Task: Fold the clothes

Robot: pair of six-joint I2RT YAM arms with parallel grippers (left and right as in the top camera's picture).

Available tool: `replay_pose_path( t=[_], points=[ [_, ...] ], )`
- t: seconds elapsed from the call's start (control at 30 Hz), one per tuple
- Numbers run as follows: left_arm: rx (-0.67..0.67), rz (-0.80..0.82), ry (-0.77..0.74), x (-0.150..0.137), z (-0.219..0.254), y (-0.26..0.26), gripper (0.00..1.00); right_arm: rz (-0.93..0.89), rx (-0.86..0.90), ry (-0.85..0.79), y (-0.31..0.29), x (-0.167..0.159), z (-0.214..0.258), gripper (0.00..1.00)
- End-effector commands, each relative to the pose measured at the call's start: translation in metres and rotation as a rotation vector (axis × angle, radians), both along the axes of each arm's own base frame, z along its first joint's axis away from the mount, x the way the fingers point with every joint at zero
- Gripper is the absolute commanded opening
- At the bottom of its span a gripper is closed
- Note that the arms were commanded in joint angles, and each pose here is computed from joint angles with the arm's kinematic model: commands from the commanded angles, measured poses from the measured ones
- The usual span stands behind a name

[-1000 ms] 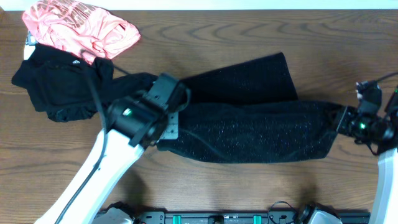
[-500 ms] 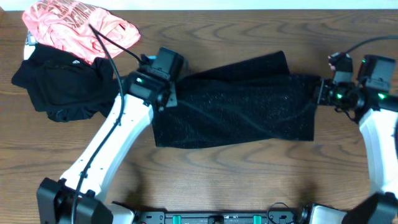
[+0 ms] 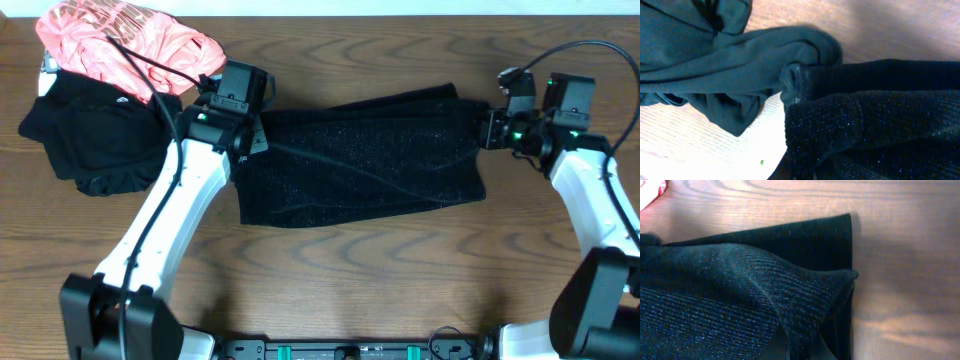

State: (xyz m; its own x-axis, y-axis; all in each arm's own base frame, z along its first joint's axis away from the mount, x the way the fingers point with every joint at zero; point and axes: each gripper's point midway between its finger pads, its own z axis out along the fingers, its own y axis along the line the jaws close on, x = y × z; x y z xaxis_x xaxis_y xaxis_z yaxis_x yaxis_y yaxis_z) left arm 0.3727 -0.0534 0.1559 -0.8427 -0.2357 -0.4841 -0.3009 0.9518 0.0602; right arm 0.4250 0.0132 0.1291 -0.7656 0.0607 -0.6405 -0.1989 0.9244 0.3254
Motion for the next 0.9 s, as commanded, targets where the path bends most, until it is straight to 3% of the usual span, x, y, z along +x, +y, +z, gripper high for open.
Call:
replay_pose_path(
  t=[0.0, 0.33, 0.73, 0.77, 0.8, 0.83, 0.87],
  points=[
    [0.109, 0.064, 0.032, 0.004, -0.014, 0.027, 0.06, -0.024, -0.078, -0.038, -0.008, 0.018, -0.002, 0.01],
    [0.125, 0.069, 0.082, 0.027, -0.063, 0.025, 0.06, -0.029, -0.149, -0.085, -0.001, 0.053, -0.038, 0.01],
    [0.112, 0.133, 0.047, 0.049, -0.081, 0.045, 0.06, -0.075, -0.198, -0.15, -0.013, 0.079, -0.055, 0.01],
    [0.112, 0.138, 0.048, 0.049, -0.081, 0.047, 0.07, -0.077, -0.198, -0.16, -0.013, 0.08, -0.053, 0.08],
    [0.112, 0.141, 0.048, 0.049, -0.081, 0.049, 0.29, -0.078, -0.2, -0.166, -0.014, 0.081, -0.052, 0.29],
    [0.112, 0.144, 0.048, 0.049, -0.081, 0.05, 0.54, -0.083, -0.204, -0.172, -0.015, 0.083, -0.051, 0.62],
    [0.112, 0.147, 0.049, 0.049, -0.081, 0.051, 0.84, -0.084, -0.206, -0.175, -0.015, 0.083, -0.051, 0.87]
  ],
)
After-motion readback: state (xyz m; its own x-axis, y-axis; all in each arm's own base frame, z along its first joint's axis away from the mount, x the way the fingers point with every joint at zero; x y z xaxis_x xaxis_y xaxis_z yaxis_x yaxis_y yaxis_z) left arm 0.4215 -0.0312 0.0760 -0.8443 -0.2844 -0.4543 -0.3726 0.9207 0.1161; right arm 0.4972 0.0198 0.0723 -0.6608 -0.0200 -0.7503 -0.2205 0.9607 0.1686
